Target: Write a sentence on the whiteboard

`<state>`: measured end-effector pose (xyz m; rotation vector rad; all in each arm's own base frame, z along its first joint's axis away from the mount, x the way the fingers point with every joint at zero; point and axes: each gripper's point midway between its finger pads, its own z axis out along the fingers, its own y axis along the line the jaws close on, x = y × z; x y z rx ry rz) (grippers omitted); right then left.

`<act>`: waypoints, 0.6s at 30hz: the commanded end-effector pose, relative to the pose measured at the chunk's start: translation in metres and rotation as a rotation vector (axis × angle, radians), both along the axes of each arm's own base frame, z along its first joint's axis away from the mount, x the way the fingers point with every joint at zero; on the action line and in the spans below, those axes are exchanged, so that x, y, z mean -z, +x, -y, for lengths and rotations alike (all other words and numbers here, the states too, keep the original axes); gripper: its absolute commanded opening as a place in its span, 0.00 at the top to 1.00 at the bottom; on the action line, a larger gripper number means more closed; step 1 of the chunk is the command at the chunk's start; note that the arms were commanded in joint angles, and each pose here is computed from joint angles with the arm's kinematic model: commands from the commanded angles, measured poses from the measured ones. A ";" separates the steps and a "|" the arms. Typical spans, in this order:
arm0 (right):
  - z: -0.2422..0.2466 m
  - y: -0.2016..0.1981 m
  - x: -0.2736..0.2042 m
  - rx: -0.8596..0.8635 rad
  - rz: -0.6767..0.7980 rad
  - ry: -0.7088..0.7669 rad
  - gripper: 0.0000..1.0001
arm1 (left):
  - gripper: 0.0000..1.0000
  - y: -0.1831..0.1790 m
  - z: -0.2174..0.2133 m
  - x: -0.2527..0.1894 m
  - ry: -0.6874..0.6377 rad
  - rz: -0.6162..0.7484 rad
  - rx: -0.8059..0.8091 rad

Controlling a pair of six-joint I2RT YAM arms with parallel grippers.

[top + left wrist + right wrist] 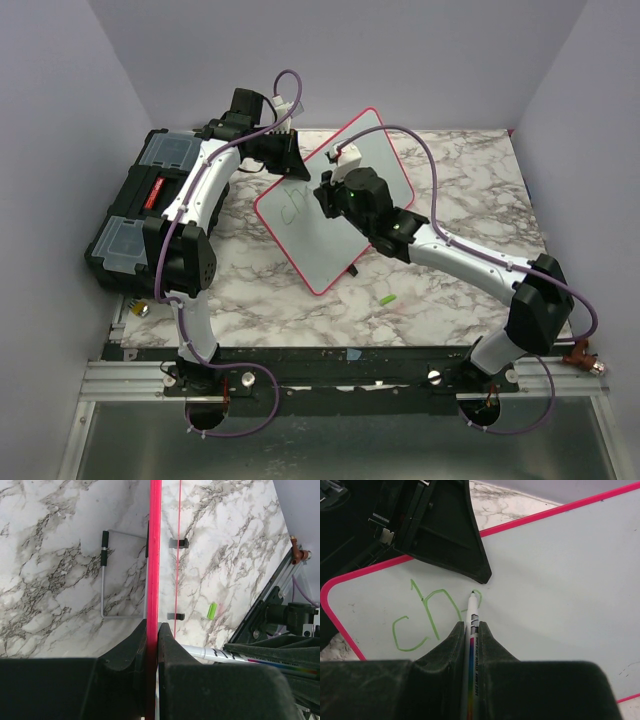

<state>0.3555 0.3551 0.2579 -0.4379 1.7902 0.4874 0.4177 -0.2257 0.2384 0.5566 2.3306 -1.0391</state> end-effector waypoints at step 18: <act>0.012 -0.024 0.051 -0.034 -0.116 -0.052 0.99 | 1.00 0.017 -0.018 -0.005 0.125 0.153 -0.044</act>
